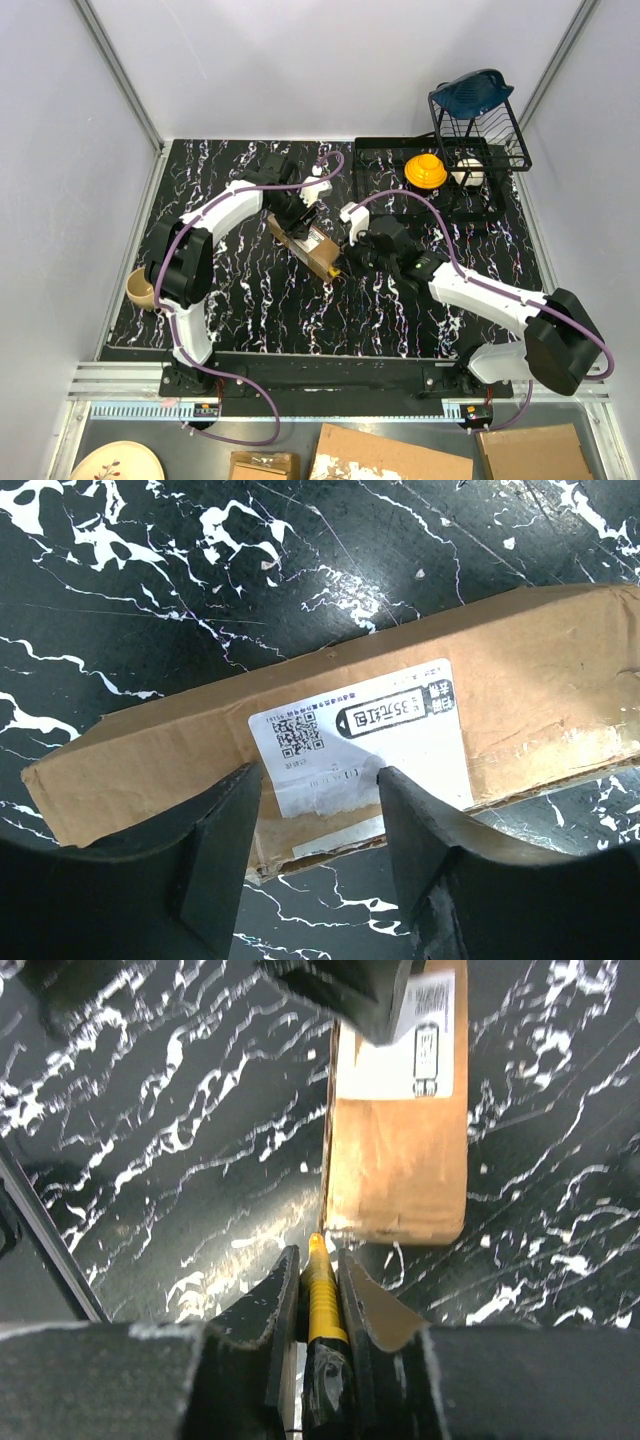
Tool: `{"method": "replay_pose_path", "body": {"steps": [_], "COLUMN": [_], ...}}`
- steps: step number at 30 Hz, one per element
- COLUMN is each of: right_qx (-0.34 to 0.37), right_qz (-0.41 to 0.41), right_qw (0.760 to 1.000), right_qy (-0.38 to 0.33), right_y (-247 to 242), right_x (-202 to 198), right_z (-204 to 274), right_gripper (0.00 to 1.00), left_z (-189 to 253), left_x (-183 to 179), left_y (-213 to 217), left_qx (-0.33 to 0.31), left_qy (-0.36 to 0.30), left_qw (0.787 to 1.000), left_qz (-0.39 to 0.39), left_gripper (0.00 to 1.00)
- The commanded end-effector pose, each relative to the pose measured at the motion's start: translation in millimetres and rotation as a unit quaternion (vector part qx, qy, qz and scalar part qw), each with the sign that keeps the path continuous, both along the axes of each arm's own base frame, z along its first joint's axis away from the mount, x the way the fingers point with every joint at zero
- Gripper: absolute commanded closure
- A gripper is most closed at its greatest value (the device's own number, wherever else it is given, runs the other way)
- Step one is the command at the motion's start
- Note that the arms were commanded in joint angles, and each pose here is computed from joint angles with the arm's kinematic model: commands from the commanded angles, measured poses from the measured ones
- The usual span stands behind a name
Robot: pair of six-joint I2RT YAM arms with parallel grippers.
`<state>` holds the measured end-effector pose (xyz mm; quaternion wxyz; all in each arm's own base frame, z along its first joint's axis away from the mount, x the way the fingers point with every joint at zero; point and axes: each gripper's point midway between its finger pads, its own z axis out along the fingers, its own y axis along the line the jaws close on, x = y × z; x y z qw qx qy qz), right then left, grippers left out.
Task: Unpack the express box
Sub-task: Cut the express box at the center of the board.
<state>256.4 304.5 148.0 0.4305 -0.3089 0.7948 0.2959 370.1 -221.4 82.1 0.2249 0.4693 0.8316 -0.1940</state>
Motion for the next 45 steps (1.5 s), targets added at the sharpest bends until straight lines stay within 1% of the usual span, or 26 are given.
{"method": "replay_pose_path", "body": {"steps": [1, 3, 4, 6, 7, 8, 10, 11, 12, 13, 14, 15, 16, 18, 19, 20, 22, 23, 25, 28, 33, 35, 36, 40, 42, 45], "right_qx": [-0.052, -0.049, -0.047, -0.042, -0.038, -0.035, -0.030, -0.027, -0.026, -0.027, -0.026, -0.024, -0.029, -0.028, -0.025, -0.022, -0.029, -0.032, -0.040, -0.051, -0.052, -0.049, -0.048, -0.032, -0.017, 0.002], "right_qz": [-0.003, -0.012, -0.018, -0.026, -0.033, -0.039, -0.051, -0.056, -0.062, -0.072, -0.077, -0.083, -0.092, -0.095, -0.097, -0.100, -0.116, -0.121, -0.141, -0.160, -0.189, -0.199, -0.200, -0.205, -0.208, -0.201], "right_qw": [0.998, 0.998, 0.998, 0.998, 0.998, 0.998, 0.998, 0.998, 0.998, 0.997, 0.997, 0.996, 0.995, 0.995, 0.995, 0.995, 0.993, 0.992, 0.989, 0.986, 0.981, 0.979, 0.978, 0.978, 0.977, 0.979], "right_qy": [0.046, 0.041, 0.038, 0.033, 0.026, 0.023, 0.014, 0.012, 0.010, 0.006, 0.006, 0.004, 0.005, 0.009, 0.011, 0.012, 0.009, 0.010, 0.006, 0.001, 0.000, 0.008, 0.013, 0.028, 0.033, 0.045], "right_y": [-15, -16, -17, -18, -20, -21, -23, -24, -25, -27, -27, -28, -29, -23, -21, -20, -22, -23, -30, -37, -45, -49, -48, -47, -47, -41], "right_x": [-13, -9, -6, -4, -1, 1, 3, 5, 6, 9, 12, 15, 20, 24, 26, 28, 34, 36, 40, 46, 54, 58, 59, 63, 67, 70], "right_z": [-15, -9, -5, 2, 8, 12, 21, 22, 24, 26, 27, 30, 27, 28, 30, 31, 29, 27, 24, 21, 22, 19, 15, 8, 9, 9], "right_gripper": [1.00, 1.00, 1.00, 1.00, 1.00, 1.00, 1.00, 1.00, 1.00, 1.00, 1.00, 1.00, 1.00, 1.00, 1.00, 1.00, 1.00, 1.00, 1.00, 1.00, 1.00, 1.00, 1.00, 1.00, 1.00, 1.00], "left_z": [-21, -2, 14, 32, 49, 56, 75, 82, 88, 101, 108, 114, 122, 122, 114, 109, 90, 88, 74, 61, 40, 38, 30, 8, 2, -7], "left_x": [-8, -11, -11, -16, -16, -19, -17, -20, -19, -17, -24, -23, -22, -10, -7, 9, 23, 38, 51, 64, 82, 93, 99, 105, 104, 104], "left_y": [39, 35, 34, 34, 36, 37, 42, 42, 45, 44, 41, 44, 45, 63, 72, 86, 113, 129, 152, 173, 184, 188, 189, 188, 177, 159], "left_qx": [0.068, 0.051, 0.041, 0.030, 0.020, 0.014, -0.003, -0.013, -0.020, -0.032, -0.052, -0.064, -0.071, -0.061, -0.051, -0.030, 0.002, 0.025, 0.055, 0.062, 0.067, 0.077, 0.084, 0.097, 0.083, 0.091], "left_qy": [0.038, 0.036, 0.023, 0.020, 0.004, 0.004, -0.011, -0.006, -0.005, -0.011, 0.007, 0.009, 0.003, -0.010, -0.009, -0.034, -0.050, -0.081, -0.098, -0.103, -0.084, -0.101, -0.100, -0.085, -0.083, -0.093], "left_qw": [0.996, 0.997, 0.998, 0.999, 0.999, 0.999, 0.998, 0.998, 0.998, 0.997, 0.997, 0.996, 0.995, 0.992, 0.991, 0.986, 0.976, 0.965, 0.950, 0.935, 0.930, 0.928, 0.928, 0.935, 0.943, 0.953], "left_qz": [0.031, 0.034, 0.035, 0.038, 0.041, 0.045, 0.054, 0.056, 0.062, 0.062, 0.062, 0.068, 0.072, 0.105, 0.123, 0.159, 0.214, 0.246, 0.292, 0.333, 0.351, 0.350, 0.348, 0.330, 0.311, 0.275], "left_gripper": [0.40, 0.37, 0.34, 0.27, 0.24, 0.19, 0.14, 0.10, 0.02, 0.02, 0.01, 0.01, 0.01, 0.01, 0.01, 0.01, 0.01, 0.01, 0.02, 0.02, 0.06, 0.07, 0.08, 0.09, 0.10, 0.10]}}
